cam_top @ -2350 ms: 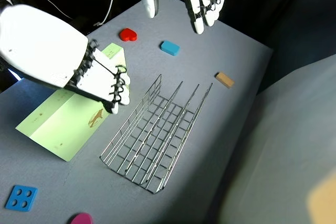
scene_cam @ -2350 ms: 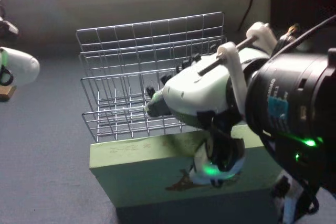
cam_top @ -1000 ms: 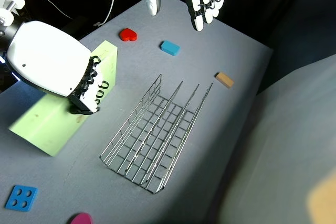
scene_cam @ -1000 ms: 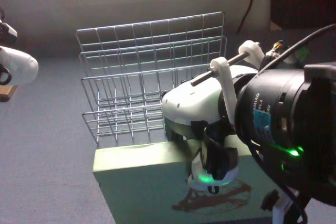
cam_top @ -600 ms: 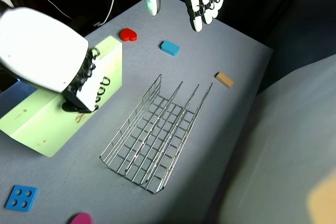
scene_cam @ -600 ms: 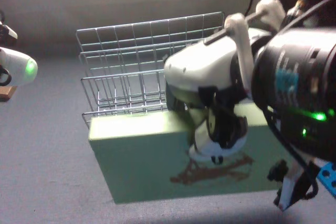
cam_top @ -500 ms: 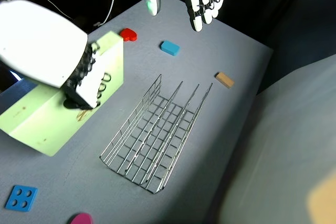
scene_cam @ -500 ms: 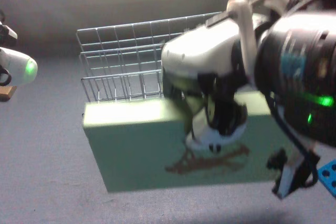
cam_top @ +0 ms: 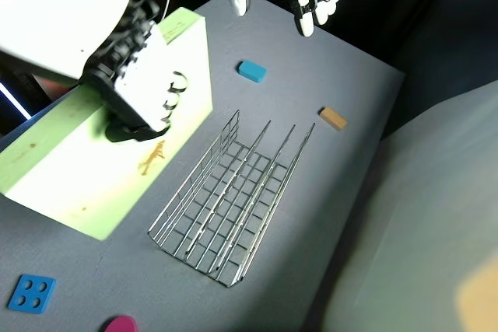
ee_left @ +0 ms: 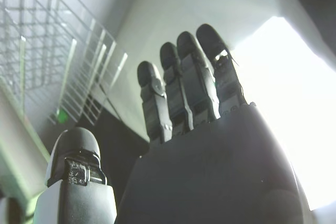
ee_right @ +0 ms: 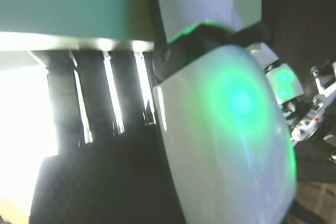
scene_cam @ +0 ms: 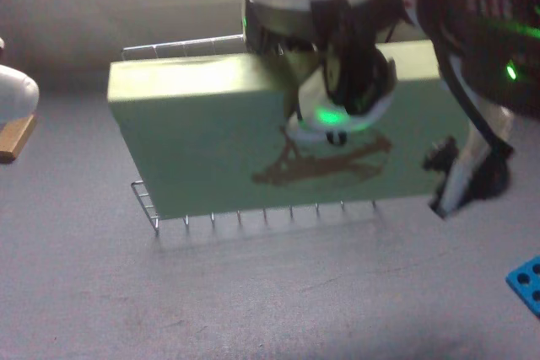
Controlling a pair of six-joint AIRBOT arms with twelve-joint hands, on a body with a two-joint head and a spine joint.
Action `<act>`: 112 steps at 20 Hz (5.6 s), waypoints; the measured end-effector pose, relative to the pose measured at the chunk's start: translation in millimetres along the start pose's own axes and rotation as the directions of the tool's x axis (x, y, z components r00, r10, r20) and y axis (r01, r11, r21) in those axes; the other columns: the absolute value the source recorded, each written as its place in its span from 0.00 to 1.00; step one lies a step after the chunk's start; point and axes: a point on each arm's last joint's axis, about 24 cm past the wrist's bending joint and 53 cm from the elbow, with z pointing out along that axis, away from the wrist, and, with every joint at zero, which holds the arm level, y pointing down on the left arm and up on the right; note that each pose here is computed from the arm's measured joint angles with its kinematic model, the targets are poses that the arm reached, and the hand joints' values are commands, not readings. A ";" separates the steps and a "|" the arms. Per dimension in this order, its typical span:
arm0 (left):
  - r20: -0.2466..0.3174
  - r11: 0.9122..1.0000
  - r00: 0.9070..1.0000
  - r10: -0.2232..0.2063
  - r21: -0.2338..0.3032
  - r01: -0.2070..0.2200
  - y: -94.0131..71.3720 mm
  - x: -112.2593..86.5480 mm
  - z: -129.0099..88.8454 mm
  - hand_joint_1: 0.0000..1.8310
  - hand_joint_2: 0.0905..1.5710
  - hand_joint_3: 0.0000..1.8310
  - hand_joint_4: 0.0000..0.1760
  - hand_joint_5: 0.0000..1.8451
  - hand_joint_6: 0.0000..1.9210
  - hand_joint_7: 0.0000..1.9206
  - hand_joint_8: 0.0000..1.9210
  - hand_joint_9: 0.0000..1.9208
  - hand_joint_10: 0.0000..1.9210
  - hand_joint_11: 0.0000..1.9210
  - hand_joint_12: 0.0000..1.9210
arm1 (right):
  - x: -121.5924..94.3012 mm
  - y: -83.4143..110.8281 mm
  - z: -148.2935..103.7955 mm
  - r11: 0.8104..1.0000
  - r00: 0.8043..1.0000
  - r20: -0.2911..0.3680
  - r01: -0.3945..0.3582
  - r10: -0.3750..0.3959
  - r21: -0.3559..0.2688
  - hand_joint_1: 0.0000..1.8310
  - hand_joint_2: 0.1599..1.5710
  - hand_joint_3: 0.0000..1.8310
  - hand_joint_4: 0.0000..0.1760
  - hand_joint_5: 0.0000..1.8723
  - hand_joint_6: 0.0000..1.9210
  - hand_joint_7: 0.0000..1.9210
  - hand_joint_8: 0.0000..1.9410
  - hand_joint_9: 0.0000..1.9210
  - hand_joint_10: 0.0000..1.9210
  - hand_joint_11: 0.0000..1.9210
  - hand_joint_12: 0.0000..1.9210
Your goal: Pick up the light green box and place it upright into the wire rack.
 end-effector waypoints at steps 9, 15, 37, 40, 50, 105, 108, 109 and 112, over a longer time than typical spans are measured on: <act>0.000 1.000 1.000 0.001 0.000 -0.001 -0.1 -0.1 0.0 0.08 0.75 0.00 0.48 0.22 0.00 0.20 0.00 0.17 0.00 0.00 0.41 | -27.4 11.9 22.1 0.999 0.997 0.068 0.043 -0.042 -0.015 0.67 0.69 0.00 0.00 0.51 0.47 0.50 0.62 0.42 0.65 0.35 0.81; -0.001 1.000 1.000 0.000 -0.002 0.000 0.4 0.3 0.0 0.08 0.75 0.00 0.48 0.22 0.00 0.20 0.00 0.17 0.00 0.00 0.41 | -21.0 20.2 33.3 0.996 0.994 0.072 0.080 -0.076 -0.045 0.67 0.69 0.00 0.00 0.51 0.47 0.50 0.62 0.41 0.65 0.35 0.81; -0.006 1.000 1.000 0.000 -0.010 0.000 3.4 1.8 -0.4 0.08 0.75 0.00 0.48 0.20 0.00 0.18 0.00 0.15 0.00 0.00 0.37 | 9.7 14.8 73.8 0.998 0.998 0.031 0.055 -0.055 -0.027 0.68 0.69 0.00 0.00 0.47 0.50 0.52 0.62 0.43 0.64 0.35 0.82; -0.006 1.000 1.000 0.000 -0.011 0.000 3.5 1.9 -0.4 0.08 0.75 0.00 0.48 0.20 0.00 0.18 0.00 0.15 0.00 0.00 0.36 | 12.7 11.8 79.9 0.999 0.999 0.021 0.051 -0.050 -0.019 0.73 0.71 0.00 0.00 0.45 0.51 0.49 0.61 0.40 0.74 0.35 0.82; -0.024 1.000 1.000 -0.003 0.010 0.003 -3.7 7.9 -3.2 0.08 0.75 0.00 0.48 0.20 0.00 0.17 0.00 0.15 0.00 0.00 0.36 | 35.5 -9.6 104.3 0.999 0.999 -0.038 0.032 -0.031 0.042 0.74 0.72 0.00 0.00 0.44 0.52 0.48 0.61 0.39 0.77 0.35 0.83; -0.047 0.980 0.999 0.002 0.201 0.007 -70.2 25.8 -35.5 0.17 0.77 0.00 0.00 0.46 0.05 0.46 0.11 0.38 0.26 0.22 0.65 | -9.4 -50.4 -49.3 0.997 0.990 0.119 0.080 -0.082 0.025 0.35 0.70 0.00 0.00 0.25 0.64 0.24 0.61 0.21 0.86 0.27 0.99; -0.052 0.978 0.999 -0.002 0.207 0.012 -72.3 27.1 -37.1 0.29 0.79 0.00 0.00 0.36 0.87 0.42 0.88 0.45 0.96 0.49 0.98 | -0.6 -71.9 -61.6 0.997 0.994 0.108 0.024 -0.032 0.071 0.35 0.73 0.00 0.00 0.34 0.99 0.37 0.99 0.49 1.00 0.61 1.00; -0.051 0.978 0.999 -0.001 0.206 0.011 -72.2 26.9 -37.1 0.31 0.79 0.00 0.00 0.39 0.97 0.44 0.98 0.51 0.99 0.55 1.00 | 1.8 -77.7 -66.6 0.997 0.994 0.112 0.008 -0.017 0.081 0.36 0.73 0.00 0.00 0.35 1.00 0.40 1.00 0.52 1.00 0.65 1.00; -0.051 0.979 0.999 -0.001 0.202 0.011 -71.2 27.1 -36.9 0.38 0.81 0.00 0.00 0.66 1.00 0.66 1.00 0.72 1.00 0.76 1.00 | 15.0 -92.0 -79.4 0.993 0.992 0.124 -0.049 0.036 0.109 0.33 0.83 0.01 0.00 0.55 1.00 0.60 1.00 0.73 1.00 0.86 1.00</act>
